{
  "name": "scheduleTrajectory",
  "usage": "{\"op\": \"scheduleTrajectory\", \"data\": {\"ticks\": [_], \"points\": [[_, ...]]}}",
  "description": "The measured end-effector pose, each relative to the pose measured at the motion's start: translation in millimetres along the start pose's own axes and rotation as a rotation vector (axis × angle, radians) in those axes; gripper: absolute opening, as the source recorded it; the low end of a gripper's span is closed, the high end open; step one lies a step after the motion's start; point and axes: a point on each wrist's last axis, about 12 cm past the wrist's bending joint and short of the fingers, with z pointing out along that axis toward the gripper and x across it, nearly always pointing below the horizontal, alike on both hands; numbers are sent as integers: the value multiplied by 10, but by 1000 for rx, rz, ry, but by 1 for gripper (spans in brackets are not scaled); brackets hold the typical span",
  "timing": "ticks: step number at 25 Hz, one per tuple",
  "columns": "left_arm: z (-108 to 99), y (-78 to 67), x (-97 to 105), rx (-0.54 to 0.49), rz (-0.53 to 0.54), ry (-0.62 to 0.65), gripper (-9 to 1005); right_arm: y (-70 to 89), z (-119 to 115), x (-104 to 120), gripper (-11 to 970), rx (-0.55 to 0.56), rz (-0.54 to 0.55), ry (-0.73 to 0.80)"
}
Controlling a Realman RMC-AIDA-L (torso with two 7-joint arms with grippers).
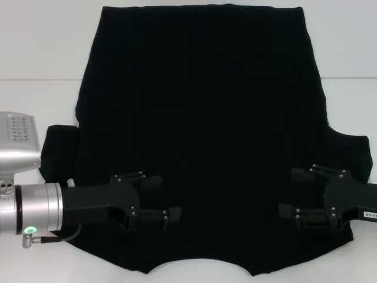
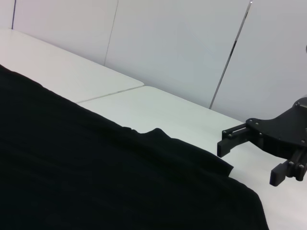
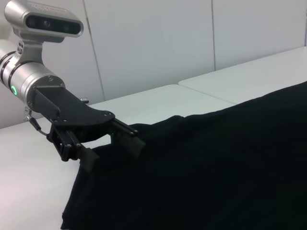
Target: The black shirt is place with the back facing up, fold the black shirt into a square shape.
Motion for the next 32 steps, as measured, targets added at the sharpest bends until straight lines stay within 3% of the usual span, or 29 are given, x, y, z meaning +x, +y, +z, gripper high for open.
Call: {"op": "scheduleTrajectory", "data": {"ticks": [14,17,20,23,27,32], "points": [[-10,-13,11,6,-7,-2,923,0,9,-7,927,-1,1,-2],[-50,25,-7,-25,-57,-22,921,-54,-8,-48,927,40,56,-31],[-187,149,-97,-90,-200,-57,919,-245,-47,-178,927,145,222,-76],[-396,307,-254,-140,-450,-52,917,-504,-127,-411,927,218,426,-77],[-606,387,-400,-177,-675,-20,915,-817,-212,-782,927,268,623,-43],[-850,416,-413,-226,-864,-17,894,-1071,-348,-1196,928,315,731,-65]]}}
